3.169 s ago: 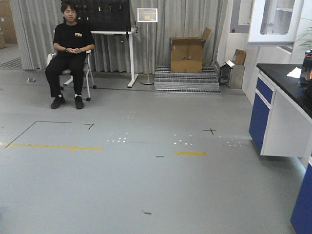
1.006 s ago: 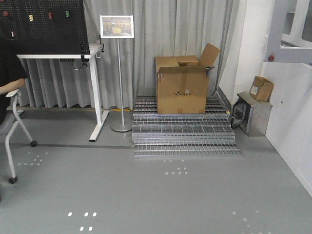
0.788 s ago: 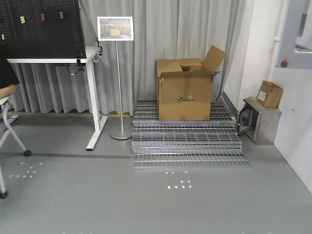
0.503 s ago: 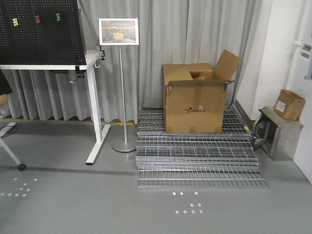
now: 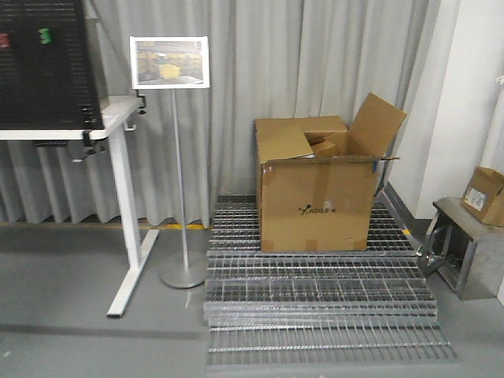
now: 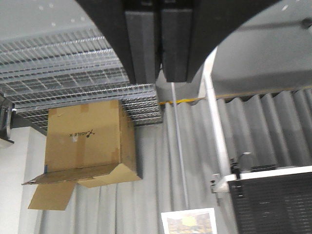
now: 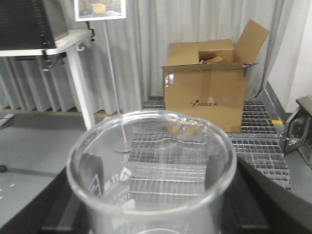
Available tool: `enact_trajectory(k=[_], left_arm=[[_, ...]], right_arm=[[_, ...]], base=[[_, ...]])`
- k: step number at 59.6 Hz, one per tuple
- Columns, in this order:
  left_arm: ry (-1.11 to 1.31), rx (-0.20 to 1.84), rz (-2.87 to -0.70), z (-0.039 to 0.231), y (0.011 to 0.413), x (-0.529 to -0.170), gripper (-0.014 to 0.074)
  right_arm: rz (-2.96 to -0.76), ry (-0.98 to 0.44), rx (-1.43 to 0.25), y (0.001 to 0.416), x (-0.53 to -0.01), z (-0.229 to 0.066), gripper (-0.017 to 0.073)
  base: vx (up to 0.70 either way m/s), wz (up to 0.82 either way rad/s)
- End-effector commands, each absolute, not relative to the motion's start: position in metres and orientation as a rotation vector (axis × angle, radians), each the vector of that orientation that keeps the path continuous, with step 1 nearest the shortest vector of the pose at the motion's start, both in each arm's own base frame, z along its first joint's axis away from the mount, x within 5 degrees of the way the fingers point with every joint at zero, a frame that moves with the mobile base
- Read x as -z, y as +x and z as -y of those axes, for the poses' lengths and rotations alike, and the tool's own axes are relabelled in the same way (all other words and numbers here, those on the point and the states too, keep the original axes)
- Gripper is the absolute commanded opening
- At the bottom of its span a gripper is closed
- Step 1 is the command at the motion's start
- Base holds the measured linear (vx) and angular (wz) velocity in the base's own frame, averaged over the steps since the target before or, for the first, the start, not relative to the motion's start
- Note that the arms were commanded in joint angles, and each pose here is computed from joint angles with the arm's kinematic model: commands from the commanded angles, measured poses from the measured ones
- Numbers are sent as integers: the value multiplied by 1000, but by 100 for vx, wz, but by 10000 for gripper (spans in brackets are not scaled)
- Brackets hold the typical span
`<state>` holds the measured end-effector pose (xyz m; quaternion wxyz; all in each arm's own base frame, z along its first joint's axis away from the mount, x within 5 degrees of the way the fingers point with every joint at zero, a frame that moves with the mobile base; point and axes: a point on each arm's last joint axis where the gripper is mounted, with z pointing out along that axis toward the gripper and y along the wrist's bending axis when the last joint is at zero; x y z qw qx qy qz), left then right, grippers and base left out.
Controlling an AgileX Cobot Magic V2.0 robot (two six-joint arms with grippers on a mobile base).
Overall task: Pick beaker and place in left cabinet
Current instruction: 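Drive to the open grey cabinet holding the beaker in the right gripper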
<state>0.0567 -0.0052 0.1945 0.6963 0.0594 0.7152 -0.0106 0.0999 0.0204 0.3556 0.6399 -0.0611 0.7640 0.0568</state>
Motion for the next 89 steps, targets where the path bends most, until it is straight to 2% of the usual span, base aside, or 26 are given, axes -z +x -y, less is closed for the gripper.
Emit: enact_trajectory(k=[1,40,89], left_arm=[[132,41,-1504,6,56,-199,-8],[132,41,-1504,6,56,-199,-8],[132,41,-1504,6,56,-199,-8]], right_arm=[[-1649,-176,-137,99,-370,-22,-6],[-1649,-176,-137,99,-370,-22,-6],[-1649,-176,-137,99,-370,-22,-6]], base=[[62,-22],[58,-40],[36,-85]])
